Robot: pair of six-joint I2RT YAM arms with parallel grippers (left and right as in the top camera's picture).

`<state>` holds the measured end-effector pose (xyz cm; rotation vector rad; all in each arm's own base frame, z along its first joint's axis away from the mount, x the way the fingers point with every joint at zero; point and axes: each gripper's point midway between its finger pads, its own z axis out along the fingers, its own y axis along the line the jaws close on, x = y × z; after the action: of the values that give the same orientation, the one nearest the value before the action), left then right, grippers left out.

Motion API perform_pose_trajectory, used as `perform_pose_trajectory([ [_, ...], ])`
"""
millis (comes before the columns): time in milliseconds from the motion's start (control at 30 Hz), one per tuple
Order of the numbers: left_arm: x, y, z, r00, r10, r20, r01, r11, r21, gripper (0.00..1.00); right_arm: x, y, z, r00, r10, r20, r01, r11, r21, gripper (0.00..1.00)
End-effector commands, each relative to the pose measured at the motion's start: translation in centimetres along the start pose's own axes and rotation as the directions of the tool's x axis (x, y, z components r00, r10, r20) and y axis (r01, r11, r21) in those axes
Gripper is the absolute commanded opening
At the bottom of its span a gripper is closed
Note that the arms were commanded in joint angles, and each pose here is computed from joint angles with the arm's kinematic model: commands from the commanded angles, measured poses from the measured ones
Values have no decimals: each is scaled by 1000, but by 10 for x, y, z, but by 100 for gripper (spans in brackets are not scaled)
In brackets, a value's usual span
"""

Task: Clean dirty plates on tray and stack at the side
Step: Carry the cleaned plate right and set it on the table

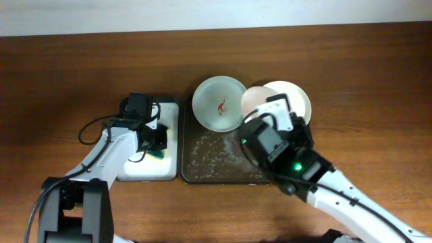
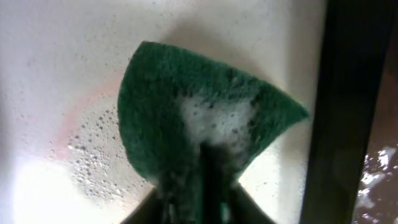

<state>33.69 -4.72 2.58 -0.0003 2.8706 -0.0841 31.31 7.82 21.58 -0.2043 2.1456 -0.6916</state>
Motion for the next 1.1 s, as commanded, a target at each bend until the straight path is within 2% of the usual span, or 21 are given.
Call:
perform_pose_trajectory([
  [0,2,1,4,1000,1,-8,-1,1000,5,55,10,-8,21,967,228,-115,-239,966,-94,4],
  [67,1,0,4,1000,1,-3,-1,1000,6,67,19,-17,34,942,285,-177,-305,947,-98,4],
  [133,-1,0,5,1000,1,3,-1,1000,6,68,30,-29,48,909,342,-239,-373,922,-99,4],
  [200,-3,0,5,1000,2,12,-2,1000,7,75,43,-44,61,862,407,-303,-452,887,-95,4],
  [300,-6,0,9,1000,2,20,-2,1000,7,74,61,-66,78,773,508,-381,-577,812,-87,4],
  [400,-7,0,19,1000,2,17,-2,1000,8,76,85,-99,93,647,624,-439,-710,703,-47,4],
  [567,-14,0,27,999,2,38,-2,1000,6,76,132,-141,113,473,739,-480,-811,578,91,4],
  [833,-25,-1,27,996,3,86,-4,1000,8,77,196,-157,153,309,785,-536,-837,492,239,4],
  [933,-28,-1,27,995,3,96,-4,1000,10,77,208,-148,163,283,771,-570,-833,493,253,4],
  [967,-29,-1,26,995,3,99,-4,1000,10,76,211,-143,166,274,765,-583,-834,491,251,4],
  [1067,-30,-2,27,994,4,105,-5,1000,11,62,217,-133,171,252,748,-615,-842,482,242,5],
])
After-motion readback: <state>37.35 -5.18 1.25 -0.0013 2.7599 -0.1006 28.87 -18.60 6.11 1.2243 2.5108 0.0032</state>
